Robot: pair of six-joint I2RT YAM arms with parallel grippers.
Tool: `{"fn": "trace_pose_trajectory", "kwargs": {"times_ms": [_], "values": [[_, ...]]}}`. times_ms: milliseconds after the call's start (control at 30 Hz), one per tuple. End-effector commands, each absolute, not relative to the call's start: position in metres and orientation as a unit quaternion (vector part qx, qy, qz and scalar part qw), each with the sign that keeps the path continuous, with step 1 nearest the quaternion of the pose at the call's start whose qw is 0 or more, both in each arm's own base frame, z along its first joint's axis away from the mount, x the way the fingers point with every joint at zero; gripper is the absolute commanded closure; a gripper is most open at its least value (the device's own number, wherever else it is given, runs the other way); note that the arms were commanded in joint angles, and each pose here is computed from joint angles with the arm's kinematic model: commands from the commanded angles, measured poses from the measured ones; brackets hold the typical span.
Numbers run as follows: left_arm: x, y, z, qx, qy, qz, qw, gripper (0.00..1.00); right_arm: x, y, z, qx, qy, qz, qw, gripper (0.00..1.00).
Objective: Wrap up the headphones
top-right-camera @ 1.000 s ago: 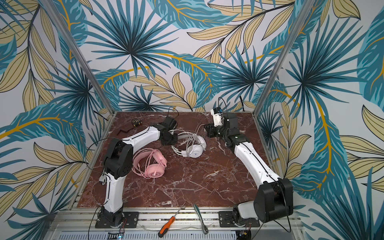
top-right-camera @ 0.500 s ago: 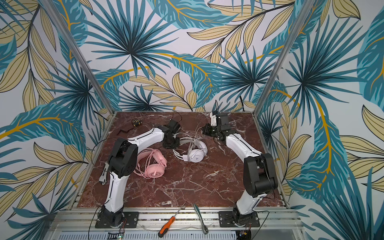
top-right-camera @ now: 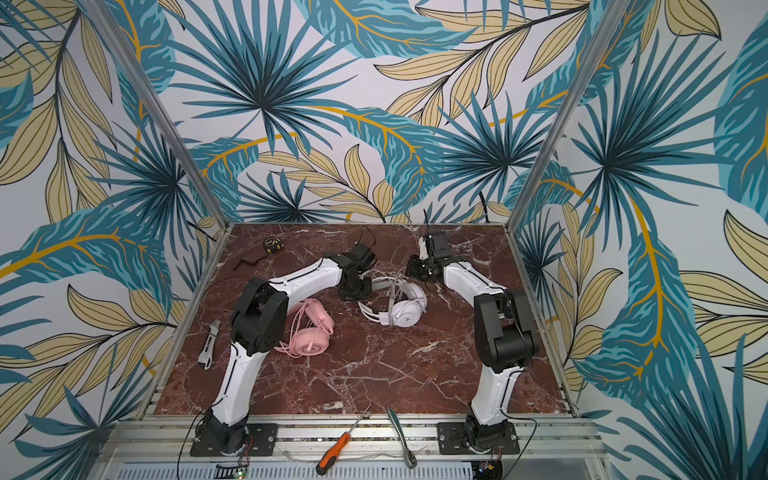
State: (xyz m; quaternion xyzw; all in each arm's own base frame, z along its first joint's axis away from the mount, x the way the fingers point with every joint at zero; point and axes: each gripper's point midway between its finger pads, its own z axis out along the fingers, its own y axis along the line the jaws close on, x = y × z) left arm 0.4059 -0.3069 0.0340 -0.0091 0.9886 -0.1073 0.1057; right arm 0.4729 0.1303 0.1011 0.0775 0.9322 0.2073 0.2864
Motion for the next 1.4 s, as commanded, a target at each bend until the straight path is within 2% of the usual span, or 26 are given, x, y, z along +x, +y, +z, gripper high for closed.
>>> {"fn": "trace_pose_trajectory", "kwargs": {"times_ms": [0,67,133,300,433,467,700,967,1067,1233,1367], "values": [[0.393,-0.32,0.022,-0.022,0.991,-0.112,0.071,0.91,0.469,0.11,0.093,0.07,0.946,0.146,0.28,0.93],[0.395,-0.321,0.022,-0.021,0.991,-0.112,0.072,0.84,0.468,0.103,0.093,0.063,0.95,0.124,0.279,0.86],[0.394,-0.322,0.022,-0.019,0.991,-0.113,0.07,0.68,0.467,0.098,0.095,0.055,0.953,0.106,0.279,0.84],[0.39,-0.322,0.02,-0.019,0.992,-0.113,0.059,0.45,0.464,0.093,0.098,0.045,0.957,0.088,0.274,0.77],[0.387,-0.317,0.023,-0.014,0.993,-0.102,0.053,0.16,0.462,0.089,0.098,0.043,0.958,0.077,0.272,0.68],[0.386,-0.314,0.024,-0.013,0.994,-0.093,0.051,0.02,0.461,0.087,0.098,0.043,0.959,0.069,0.272,0.66],[0.393,-0.287,0.047,0.051,0.996,-0.018,0.072,0.01,0.462,0.084,0.113,0.031,0.956,0.057,0.285,0.52],[0.419,-0.276,0.093,0.095,0.987,0.04,0.122,0.01,0.46,0.089,0.141,0.013,0.943,0.076,0.323,0.42],[0.432,-0.266,0.112,0.105,0.979,0.077,0.157,0.0,0.456,0.091,0.15,0.001,0.939,0.082,0.333,0.33],[0.457,-0.243,0.135,0.109,0.963,0.133,0.207,0.0,0.446,0.097,0.164,-0.016,0.931,0.101,0.35,0.32],[0.474,-0.219,0.138,0.081,0.964,0.136,0.212,0.0,0.439,0.104,0.175,-0.029,0.923,0.124,0.364,0.32]]}}
